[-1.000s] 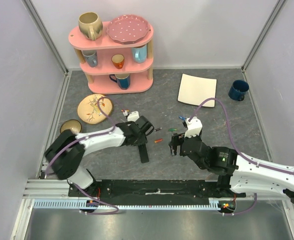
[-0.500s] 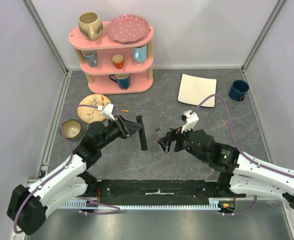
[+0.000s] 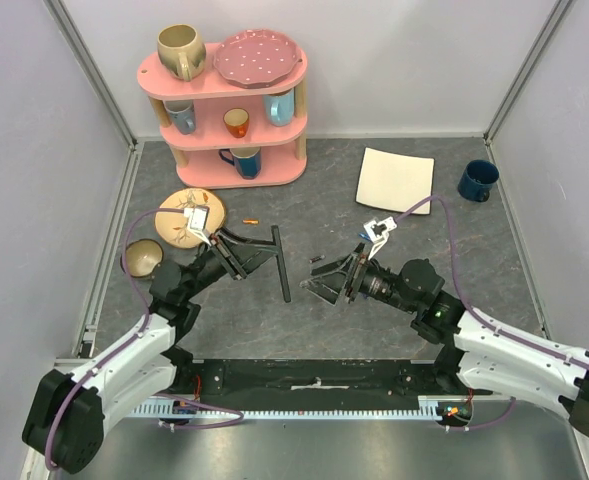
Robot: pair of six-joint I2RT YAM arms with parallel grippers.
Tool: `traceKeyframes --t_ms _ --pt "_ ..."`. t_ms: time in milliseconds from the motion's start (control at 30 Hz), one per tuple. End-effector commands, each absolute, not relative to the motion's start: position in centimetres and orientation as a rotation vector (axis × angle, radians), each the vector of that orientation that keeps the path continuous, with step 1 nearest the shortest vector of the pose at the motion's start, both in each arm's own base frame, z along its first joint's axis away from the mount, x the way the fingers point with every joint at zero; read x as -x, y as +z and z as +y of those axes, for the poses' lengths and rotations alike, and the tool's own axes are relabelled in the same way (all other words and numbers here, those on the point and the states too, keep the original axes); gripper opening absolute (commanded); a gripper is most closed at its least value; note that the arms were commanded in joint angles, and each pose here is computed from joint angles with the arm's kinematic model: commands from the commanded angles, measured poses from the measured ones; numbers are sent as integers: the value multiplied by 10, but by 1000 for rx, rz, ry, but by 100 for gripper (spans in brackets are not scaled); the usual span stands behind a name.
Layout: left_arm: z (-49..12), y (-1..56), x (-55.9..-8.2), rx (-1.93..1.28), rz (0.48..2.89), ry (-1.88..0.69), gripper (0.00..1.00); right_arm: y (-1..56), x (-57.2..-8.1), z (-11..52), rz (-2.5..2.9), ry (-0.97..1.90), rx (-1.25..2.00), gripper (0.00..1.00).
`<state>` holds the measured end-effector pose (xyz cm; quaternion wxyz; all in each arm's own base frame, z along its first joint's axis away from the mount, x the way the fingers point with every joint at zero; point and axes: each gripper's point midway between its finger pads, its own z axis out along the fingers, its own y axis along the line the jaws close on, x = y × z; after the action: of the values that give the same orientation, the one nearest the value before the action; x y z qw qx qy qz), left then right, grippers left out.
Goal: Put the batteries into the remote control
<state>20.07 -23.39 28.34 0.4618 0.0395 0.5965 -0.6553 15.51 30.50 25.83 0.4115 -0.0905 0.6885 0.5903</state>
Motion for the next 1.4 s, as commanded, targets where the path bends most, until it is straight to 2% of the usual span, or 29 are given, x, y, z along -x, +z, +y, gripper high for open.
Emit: traceKeyframes --t_ms 0,367,1167,1367 --pt "-233 317 -173 -199 1305 -1753 2 295 -134 315 1573 1686 323 96" --pt "-232 328 -167 -219 1280 -1784 2 282 -136 329 1582 1691 385 89" --pt "-232 323 -173 -189 1305 -1768 2 289 -133 360 1559 1819 419 86" --pt "-232 323 -172 -189 1302 -1770 2 287 -131 365 1558 1835 423 77"
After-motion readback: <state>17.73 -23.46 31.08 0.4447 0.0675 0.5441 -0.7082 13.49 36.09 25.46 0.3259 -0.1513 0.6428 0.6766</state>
